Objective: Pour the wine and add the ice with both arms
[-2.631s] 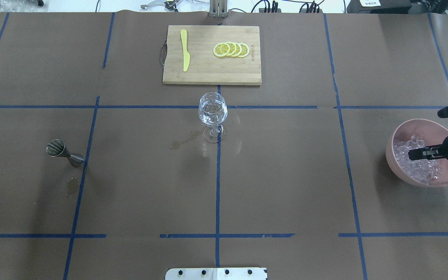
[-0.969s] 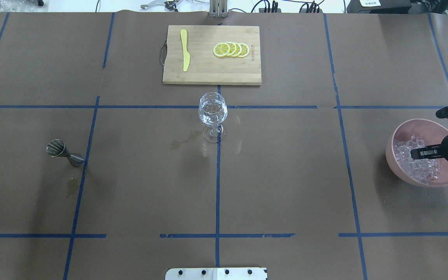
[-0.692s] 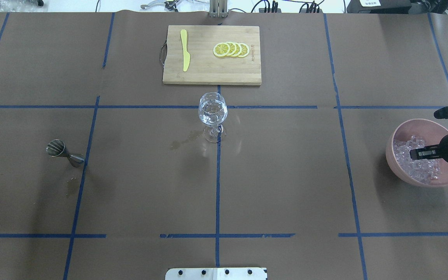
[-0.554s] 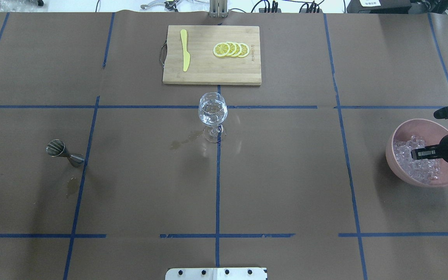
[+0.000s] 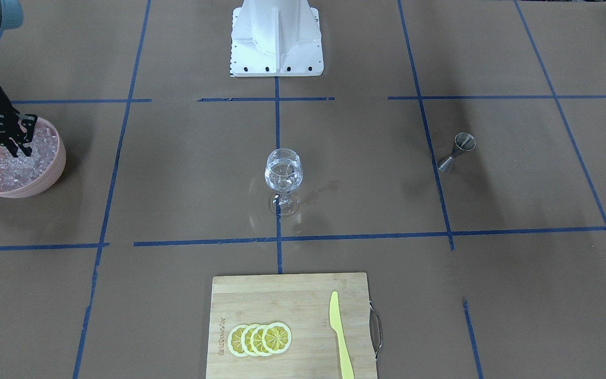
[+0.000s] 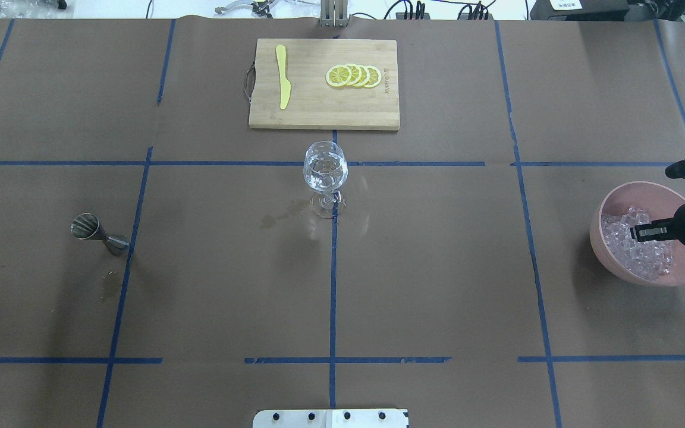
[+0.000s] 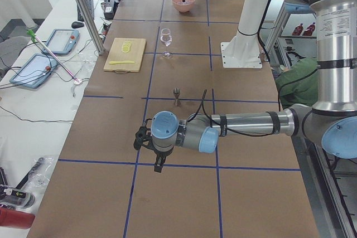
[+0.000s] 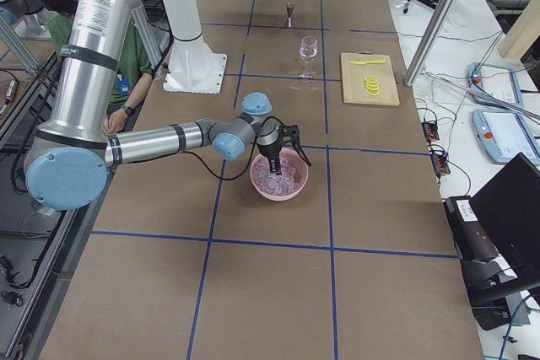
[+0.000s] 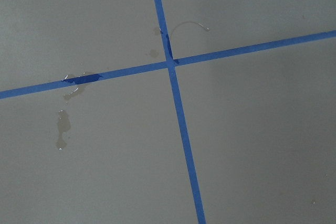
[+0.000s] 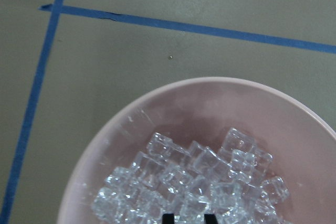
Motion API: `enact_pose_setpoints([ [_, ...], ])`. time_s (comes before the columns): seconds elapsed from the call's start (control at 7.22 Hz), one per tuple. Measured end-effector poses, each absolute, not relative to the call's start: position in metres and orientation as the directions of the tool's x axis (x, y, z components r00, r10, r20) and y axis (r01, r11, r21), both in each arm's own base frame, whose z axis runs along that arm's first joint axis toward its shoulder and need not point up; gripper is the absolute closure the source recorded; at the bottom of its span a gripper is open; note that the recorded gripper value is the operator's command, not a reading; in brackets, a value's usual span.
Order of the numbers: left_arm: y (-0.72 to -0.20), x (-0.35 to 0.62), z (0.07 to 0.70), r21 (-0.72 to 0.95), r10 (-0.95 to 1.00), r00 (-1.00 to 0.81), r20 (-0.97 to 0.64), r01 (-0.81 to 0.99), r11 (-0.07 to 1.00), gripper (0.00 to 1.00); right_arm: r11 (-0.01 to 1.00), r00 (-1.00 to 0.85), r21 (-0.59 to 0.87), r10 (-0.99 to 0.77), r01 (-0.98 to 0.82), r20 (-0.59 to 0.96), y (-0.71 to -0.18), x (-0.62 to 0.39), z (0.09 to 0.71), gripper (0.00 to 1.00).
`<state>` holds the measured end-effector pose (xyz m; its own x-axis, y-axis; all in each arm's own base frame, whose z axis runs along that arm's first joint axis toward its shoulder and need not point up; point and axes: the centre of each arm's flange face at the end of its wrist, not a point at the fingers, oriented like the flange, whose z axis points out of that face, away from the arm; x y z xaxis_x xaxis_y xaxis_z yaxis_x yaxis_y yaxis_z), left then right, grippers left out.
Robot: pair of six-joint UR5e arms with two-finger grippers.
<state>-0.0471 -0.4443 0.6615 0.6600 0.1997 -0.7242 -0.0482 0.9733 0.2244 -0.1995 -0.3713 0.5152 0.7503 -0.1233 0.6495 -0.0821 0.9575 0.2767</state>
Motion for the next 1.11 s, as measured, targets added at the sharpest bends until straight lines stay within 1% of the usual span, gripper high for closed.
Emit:
enact_pose_setpoints([
  [0.28, -0.445, -0.047, 0.66, 0.226, 0.201, 0.659, -0.724, -0.048, 0.973, 0.0, 0.936, 0.687, 0.331, -0.163, -0.119, 0.708, -0.373, -0.181, 0.457, 1.0],
  [0.55, -0.446, -0.047, 0.657, 0.232, 0.205, 0.659, -0.724, -0.047, 0.972, 0.0, 0.931, 0.604, 0.326, -0.168, -0.162, 0.779, -0.393, -0.155, 0.4, 1.0],
  [0.83, -0.446, -0.047, 0.655, 0.236, 0.208, 0.659, -0.723, -0.047, 0.971, 0.0, 0.952, 0.605, 0.266, -0.123, -0.153, 0.787, -0.441, -0.176, 0.323, 1.0],
  [0.97, -0.446, -0.047, 0.654, 0.238, 0.209, 0.659, -0.722, -0.047, 0.97, 0.0, 0.968, 0.628, 0.215, -0.089, -0.128, 0.773, -0.463, -0.202, 0.264, 1.0],
  [1.11, -0.447, -0.047, 0.653, 0.24, 0.211, 0.659, -0.722, -0.047, 0.97, 0.0, 0.979, 0.644, 0.179, -0.072, -0.102, 0.761, -0.471, -0.225, 0.214, 1.0],
])
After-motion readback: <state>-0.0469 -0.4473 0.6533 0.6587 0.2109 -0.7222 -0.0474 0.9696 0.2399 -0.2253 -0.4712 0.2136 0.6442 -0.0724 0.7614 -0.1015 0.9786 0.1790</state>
